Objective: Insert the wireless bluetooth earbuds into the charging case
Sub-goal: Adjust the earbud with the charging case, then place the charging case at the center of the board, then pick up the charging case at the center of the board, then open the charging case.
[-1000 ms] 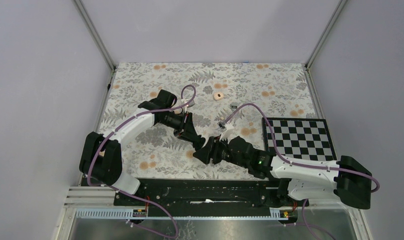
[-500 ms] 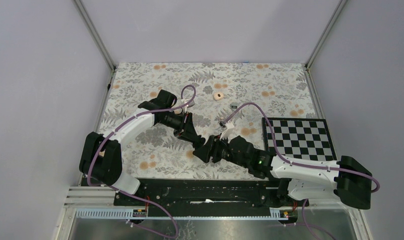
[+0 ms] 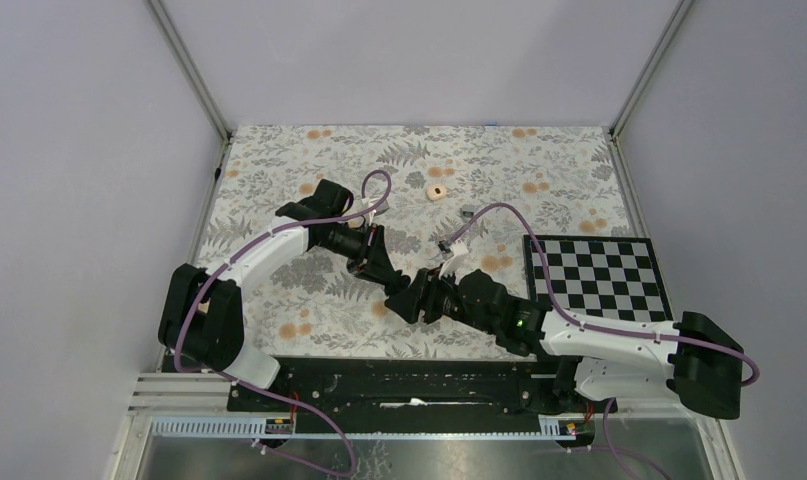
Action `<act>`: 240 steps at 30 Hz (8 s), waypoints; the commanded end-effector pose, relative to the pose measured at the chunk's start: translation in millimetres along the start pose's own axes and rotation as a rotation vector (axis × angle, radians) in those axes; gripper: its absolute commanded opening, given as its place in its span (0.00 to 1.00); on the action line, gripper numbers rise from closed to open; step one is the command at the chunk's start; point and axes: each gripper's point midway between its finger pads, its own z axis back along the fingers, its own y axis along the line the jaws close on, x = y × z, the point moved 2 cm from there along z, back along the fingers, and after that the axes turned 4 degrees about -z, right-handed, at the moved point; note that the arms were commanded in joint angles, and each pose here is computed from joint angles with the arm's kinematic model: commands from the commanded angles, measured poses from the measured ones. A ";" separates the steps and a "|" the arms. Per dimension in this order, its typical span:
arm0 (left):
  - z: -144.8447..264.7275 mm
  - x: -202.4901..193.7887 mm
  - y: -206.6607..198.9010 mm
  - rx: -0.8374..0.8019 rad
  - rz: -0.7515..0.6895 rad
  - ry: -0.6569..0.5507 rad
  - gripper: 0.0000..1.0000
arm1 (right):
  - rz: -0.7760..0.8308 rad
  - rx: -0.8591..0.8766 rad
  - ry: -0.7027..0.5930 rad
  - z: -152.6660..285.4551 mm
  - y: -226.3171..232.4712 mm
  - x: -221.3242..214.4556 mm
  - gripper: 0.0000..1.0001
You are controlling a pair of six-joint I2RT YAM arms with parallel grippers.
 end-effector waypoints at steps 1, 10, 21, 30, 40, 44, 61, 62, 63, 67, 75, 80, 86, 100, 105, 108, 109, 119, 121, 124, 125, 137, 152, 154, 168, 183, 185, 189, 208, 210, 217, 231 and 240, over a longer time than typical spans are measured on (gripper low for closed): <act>4.8 0.1 -11.8 -0.027 -0.054 -0.018 0.00 | 0.009 0.045 -0.079 -3.7 18.9 24.6 0.59; 5.1 -2.8 -11.3 -0.026 -0.054 -0.017 0.00 | 0.015 0.044 -0.075 -6.8 17.8 23.5 0.60; 5.6 6.7 -16.1 -0.033 -0.069 -0.024 0.00 | 0.039 0.047 -0.079 -7.0 20.0 28.4 0.61; 4.4 4.8 -13.3 -0.028 -0.058 -0.019 0.00 | 0.027 0.058 -0.071 -5.6 19.7 24.9 0.61; 3.8 6.3 -14.9 -0.026 -0.059 -0.019 0.00 | 0.009 0.043 -0.081 2.9 8.0 19.8 0.61; 4.0 6.6 -15.1 -0.025 -0.059 -0.021 0.00 | 0.018 0.038 -0.073 3.5 7.6 19.3 0.61; 5.8 6.8 -17.4 -0.028 -0.079 -0.027 0.00 | -0.046 -0.227 -0.309 52.4 -62.8 77.5 0.73; 5.9 7.8 -15.8 -0.017 -0.078 -0.032 0.00 | -0.063 -0.264 -0.317 57.6 -74.5 81.2 0.73; 6.4 8.7 -14.3 -0.006 -0.077 -0.038 0.00 | -0.072 -0.308 -0.312 62.1 -85.8 83.9 0.73; 8.6 14.3 -15.4 -0.002 -0.079 -0.065 0.00 | -0.039 -0.418 -0.196 62.3 -99.9 83.8 0.75; 12.1 41.2 -18.4 0.011 -0.100 -0.170 0.00 | -0.072 -0.368 -0.082 27.6 -89.1 82.7 0.77; 2.3 92.6 14.6 0.078 -0.107 -0.330 0.00 | -0.086 -0.448 -0.180 42.6 -105.6 95.2 0.77; -6.3 157.9 55.9 0.075 -0.054 -0.369 0.00 | -0.064 -0.500 -0.272 82.7 -108.5 106.1 0.78; -3.9 201.3 152.2 0.121 0.077 -0.422 0.00 | -0.080 -0.568 -0.286 116.7 -123.5 89.1 0.78; 2.0 194.9 172.2 0.147 0.115 -0.421 0.00 | -0.077 -0.577 -0.270 112.8 -123.1 89.7 0.78; 9.9 193.3 177.9 0.170 0.125 -0.433 0.03 | -0.073 -0.580 -0.263 110.4 -123.2 90.3 0.78; 11.7 192.9 178.2 0.179 0.124 -0.435 0.11 | -0.072 -0.578 -0.260 109.8 -123.0 90.0 0.78; 34.0 196.2 171.7 0.320 0.085 -0.462 0.61 | -0.054 -0.590 -0.207 100.4 -127.0 84.9 0.78; 49.5 199.2 165.7 0.402 0.065 -0.485 0.66 | -0.021 -0.605 -0.189 97.5 -127.9 87.2 0.79; 82.9 199.8 148.2 0.559 0.030 -0.534 0.72 | 0.066 -0.658 -0.141 87.0 -132.5 95.1 0.81; 93.5 198.9 142.1 0.601 0.015 -0.552 0.73 | 0.087 -0.686 -0.126 82.6 -135.3 99.1 0.82; 151.9 111.7 64.4 0.723 0.004 -0.748 0.75 | 0.320 -0.851 0.131 -31.2 -191.1 209.6 0.92; 128.2 53.1 46.8 0.564 -0.026 -0.734 0.77 | 0.517 -0.907 0.399 -138.0 -278.8 226.7 0.99; 128.8 53.2 44.8 0.561 -0.040 -0.733 0.78 | 0.518 -0.904 0.419 -142.6 -284.2 222.9 1.00; 126.4 51.9 49.8 0.570 -0.052 -0.714 0.78 | 0.446 -0.835 0.480 -152.4 -312.0 203.7 0.89; 117.4 50.0 52.1 0.538 -0.051 -0.652 0.78 | 0.428 -0.804 0.452 -162.8 -322.1 208.5 0.69; 115.2 50.7 51.6 0.525 -0.050 -0.636 0.78 | 0.425 -0.802 0.448 -164.9 -323.0 208.6 0.63; 113.9 50.3 53.2 0.525 -0.054 -0.624 0.78 | 0.422 -0.787 0.441 -167.0 -319.3 210.7 0.59; 134.1 65.3 68.1 0.688 0.021 -0.639 0.86 | 0.484 -0.547 0.270 -97.7 -198.6 188.7 0.53; 134.6 68.4 66.1 0.678 0.041 -0.660 0.96 | 0.514 -0.496 0.264 -81.8 -177.9 167.9 0.54; 112.8 78.3 60.2 0.521 0.073 -0.643 0.99 | 0.599 -0.253 0.195 -37.2 -114.5 78.4 0.55; -6.4 56.7 -21.6 0.083 -0.102 -0.268 0.97 | 0.583 -0.085 0.125 18.8 -78.1 44.5 0.55; -27.7 58.2 -31.0 0.061 -0.102 -0.218 0.80 | 0.581 -0.084 0.123 23.8 -76.6 44.0 0.56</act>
